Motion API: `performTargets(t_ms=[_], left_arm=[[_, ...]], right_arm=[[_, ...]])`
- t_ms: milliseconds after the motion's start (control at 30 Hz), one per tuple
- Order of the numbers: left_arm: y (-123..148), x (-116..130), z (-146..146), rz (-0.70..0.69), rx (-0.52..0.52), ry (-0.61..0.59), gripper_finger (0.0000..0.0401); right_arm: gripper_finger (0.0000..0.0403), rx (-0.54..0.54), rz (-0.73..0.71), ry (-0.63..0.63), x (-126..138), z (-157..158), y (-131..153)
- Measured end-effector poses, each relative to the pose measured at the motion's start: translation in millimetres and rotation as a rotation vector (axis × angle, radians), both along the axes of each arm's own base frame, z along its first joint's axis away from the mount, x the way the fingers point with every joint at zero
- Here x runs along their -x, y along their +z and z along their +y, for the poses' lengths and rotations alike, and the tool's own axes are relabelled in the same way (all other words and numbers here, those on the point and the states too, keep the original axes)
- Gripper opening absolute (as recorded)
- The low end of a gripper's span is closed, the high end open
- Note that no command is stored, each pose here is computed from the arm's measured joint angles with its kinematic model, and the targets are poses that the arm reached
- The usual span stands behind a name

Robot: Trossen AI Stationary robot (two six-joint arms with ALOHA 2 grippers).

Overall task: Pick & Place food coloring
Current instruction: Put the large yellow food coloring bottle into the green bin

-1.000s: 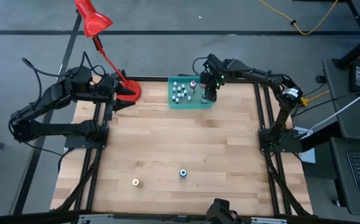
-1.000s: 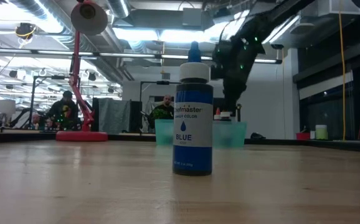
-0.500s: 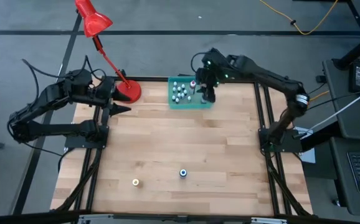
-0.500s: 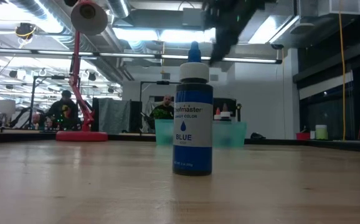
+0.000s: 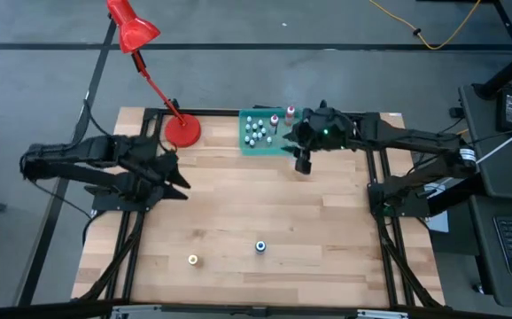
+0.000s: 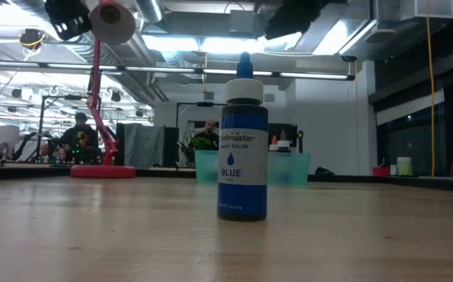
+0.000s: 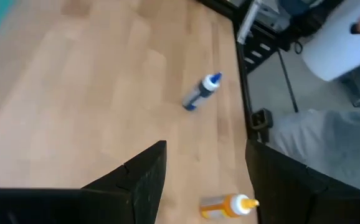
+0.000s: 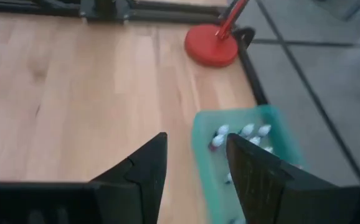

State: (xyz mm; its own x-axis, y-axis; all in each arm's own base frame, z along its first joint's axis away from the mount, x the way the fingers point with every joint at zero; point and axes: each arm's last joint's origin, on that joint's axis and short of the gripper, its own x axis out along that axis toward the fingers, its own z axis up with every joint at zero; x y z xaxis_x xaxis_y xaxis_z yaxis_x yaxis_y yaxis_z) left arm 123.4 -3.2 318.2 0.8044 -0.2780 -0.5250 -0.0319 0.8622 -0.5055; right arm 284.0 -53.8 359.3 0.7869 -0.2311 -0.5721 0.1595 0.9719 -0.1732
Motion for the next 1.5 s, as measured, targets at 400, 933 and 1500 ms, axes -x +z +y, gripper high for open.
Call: performTargets(t_ms=[400,933,1500], left_arm=[[-5,-20,-73,0.054,0.141,0.02,0.0181],[-59,-45,-179,0.303,0.169,0.123,0.0134],[-86,-24,-180,0.601,0.073,0.224,0.0263]], right_arm=[[0.0167,0.013,0.028,0.05,11,12,-19],[0.0167,0.005,0.006,0.192,10,15,-17],[0.0167,0.009,-0.003,0.216,9,15,-16]])
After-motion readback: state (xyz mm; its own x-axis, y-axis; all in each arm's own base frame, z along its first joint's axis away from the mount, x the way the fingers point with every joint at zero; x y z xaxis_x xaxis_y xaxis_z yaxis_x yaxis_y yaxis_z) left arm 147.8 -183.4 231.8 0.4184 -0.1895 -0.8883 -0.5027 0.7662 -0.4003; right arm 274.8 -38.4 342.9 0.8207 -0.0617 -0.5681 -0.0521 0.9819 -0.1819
